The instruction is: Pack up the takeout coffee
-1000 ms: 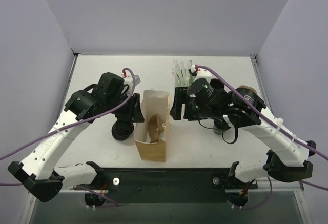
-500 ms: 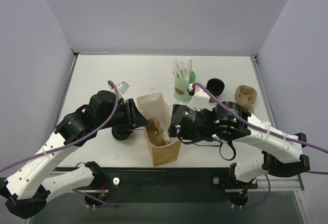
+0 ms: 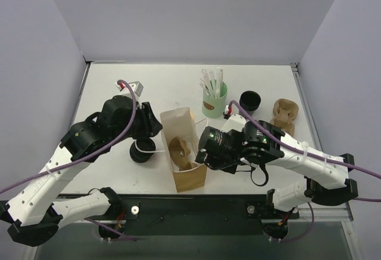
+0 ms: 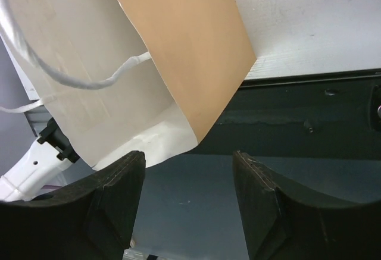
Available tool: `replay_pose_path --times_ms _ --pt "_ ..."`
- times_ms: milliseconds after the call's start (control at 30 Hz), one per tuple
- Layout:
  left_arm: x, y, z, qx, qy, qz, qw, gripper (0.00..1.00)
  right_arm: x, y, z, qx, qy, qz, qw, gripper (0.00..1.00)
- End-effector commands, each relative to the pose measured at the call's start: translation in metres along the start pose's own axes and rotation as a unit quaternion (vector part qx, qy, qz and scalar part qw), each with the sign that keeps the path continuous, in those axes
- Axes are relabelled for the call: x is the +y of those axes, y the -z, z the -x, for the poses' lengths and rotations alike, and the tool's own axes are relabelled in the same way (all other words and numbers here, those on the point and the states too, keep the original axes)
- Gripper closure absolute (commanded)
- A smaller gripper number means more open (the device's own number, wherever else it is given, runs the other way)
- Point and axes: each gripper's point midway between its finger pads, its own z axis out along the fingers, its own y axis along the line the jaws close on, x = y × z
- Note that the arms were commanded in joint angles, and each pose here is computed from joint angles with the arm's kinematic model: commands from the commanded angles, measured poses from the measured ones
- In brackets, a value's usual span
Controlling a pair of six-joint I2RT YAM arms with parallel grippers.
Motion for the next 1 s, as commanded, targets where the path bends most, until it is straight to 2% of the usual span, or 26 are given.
replay_pose_path --times_ms 0,233,300,333,400,433,467,533,600,633,700,767,833,867,967 --pt "0.012 0.007 0.028 -0.050 -0.055 0.044 0.996 0.50 -0.013 -0.006 -0.006 0.002 -0.028 -0.036 0.999 0.40" --pt "0.014 0.016 0.064 -0.094 -0.112 0.077 0.986 0.49 0.000 -0.026 -0.008 -0.006 -0.023 -0.045 0.999 0.46" --pt "0.018 0.013 0.076 -0.096 -0.161 0.108 0.976 0.49 -0.009 -0.033 0.007 -0.026 -0.018 -0.064 0.997 0.64" --pt "0.013 0.021 0.092 -0.112 -0.163 0.112 0.974 0.47 -0.020 -0.037 0.012 -0.028 0.005 -0.081 0.996 0.83" --pt "0.011 0.007 0.094 -0.084 -0.190 0.124 0.970 0.45 -0.032 -0.035 0.043 -0.074 0.013 -0.088 0.993 0.97" --pt "0.006 0.005 0.100 -0.077 -0.194 0.122 0.970 0.45 -0.038 -0.032 0.054 -0.084 0.053 -0.087 0.991 1.00" --pt "0.005 0.003 0.101 -0.072 -0.193 0.119 0.971 0.44 -0.035 -0.032 0.062 -0.080 0.071 -0.073 0.992 1.00" --pt "-0.006 0.001 0.102 -0.068 -0.196 0.095 0.974 0.44 -0.023 -0.019 0.099 -0.112 0.129 -0.030 0.985 1.00" --pt "-0.012 0.010 0.114 -0.089 -0.187 0.087 0.974 0.43 -0.015 -0.003 0.119 -0.138 0.180 -0.019 0.974 1.00" --pt "-0.013 0.015 0.120 -0.099 -0.186 0.086 0.974 0.42 -0.004 0.025 0.138 -0.170 0.207 0.007 0.963 1.00" --pt "-0.021 0.036 0.141 -0.137 -0.178 0.078 0.971 0.40 -0.009 0.038 0.146 -0.183 0.233 -0.010 0.955 1.00" --pt "-0.025 0.052 0.153 -0.158 -0.174 0.076 0.969 0.40 -0.028 0.041 0.140 -0.186 0.230 -0.027 0.955 1.00" --pt "-0.020 0.061 0.156 -0.167 -0.169 0.083 0.968 0.39 -0.047 0.024 0.124 -0.175 0.215 -0.040 0.960 1.00" --pt "-0.019 0.062 0.156 -0.169 -0.166 0.084 0.968 0.39 -0.071 0.003 0.102 -0.157 0.205 -0.055 0.965 1.00" --pt "-0.009 0.062 0.147 -0.165 -0.164 0.095 0.968 0.39 -0.091 -0.018 0.078 -0.143 0.178 -0.034 0.973 1.00"
